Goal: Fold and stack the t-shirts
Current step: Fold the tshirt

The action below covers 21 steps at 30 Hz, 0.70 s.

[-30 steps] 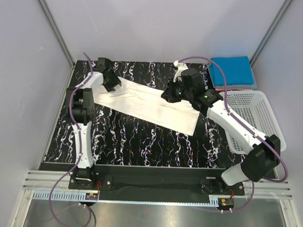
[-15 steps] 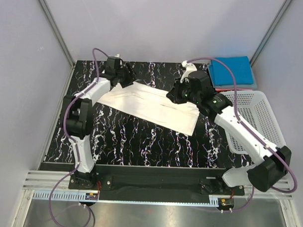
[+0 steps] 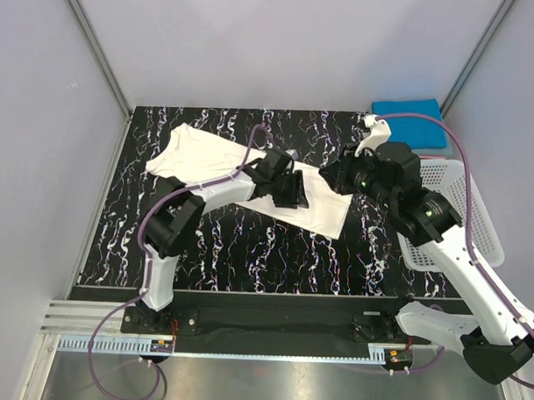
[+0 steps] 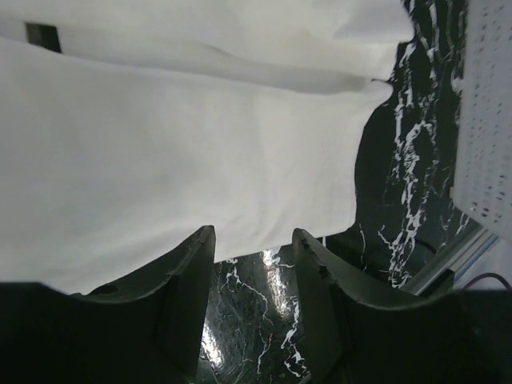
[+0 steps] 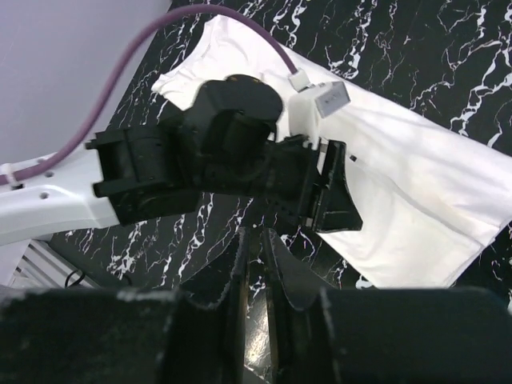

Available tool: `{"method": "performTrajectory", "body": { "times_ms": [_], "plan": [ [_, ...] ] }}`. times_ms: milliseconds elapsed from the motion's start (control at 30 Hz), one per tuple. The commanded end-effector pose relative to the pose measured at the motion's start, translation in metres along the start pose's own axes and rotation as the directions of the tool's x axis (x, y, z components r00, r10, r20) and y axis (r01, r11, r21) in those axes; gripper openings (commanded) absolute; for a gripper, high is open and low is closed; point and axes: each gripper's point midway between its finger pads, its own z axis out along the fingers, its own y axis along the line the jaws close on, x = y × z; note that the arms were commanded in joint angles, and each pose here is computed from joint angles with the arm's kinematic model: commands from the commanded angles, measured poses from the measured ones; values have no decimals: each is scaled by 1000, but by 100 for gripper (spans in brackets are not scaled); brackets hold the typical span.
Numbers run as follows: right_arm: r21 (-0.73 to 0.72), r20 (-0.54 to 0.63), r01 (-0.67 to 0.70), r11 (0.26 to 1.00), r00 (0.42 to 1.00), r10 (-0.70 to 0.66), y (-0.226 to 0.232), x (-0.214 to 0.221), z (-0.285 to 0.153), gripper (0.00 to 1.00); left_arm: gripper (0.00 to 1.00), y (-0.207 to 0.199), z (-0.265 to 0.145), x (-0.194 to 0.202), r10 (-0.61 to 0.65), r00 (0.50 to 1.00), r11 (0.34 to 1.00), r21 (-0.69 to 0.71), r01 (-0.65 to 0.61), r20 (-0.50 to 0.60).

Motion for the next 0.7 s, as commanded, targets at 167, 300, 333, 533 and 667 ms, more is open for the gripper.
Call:
{"method": "performTrajectory", "body": {
  "times_ms": [167,300,333,533,667],
  "plan": [
    [48,-7,-40,998,999,41,-12,11,-21,19,47,38,26,36,-36,996,981,-194,18,-87],
    [54,-4,-49,997,999,50,-15,17,-22,19,46,47,23,49,-46,993,974,-226,21,-108],
    [55,-8,-55,997,998,55,-15,18,-22,19,46,51,22,53,-49,992,970,-242,20,-114],
    [77,3,-25,997,1000,25,-20,15,-25,20,47,88,-14,92,-102,986,914,-404,42,-130],
    [125,-31,6,992,1000,-2,-29,20,-17,22,48,84,-48,99,-128,990,916,-390,98,-53]
  ]
}}
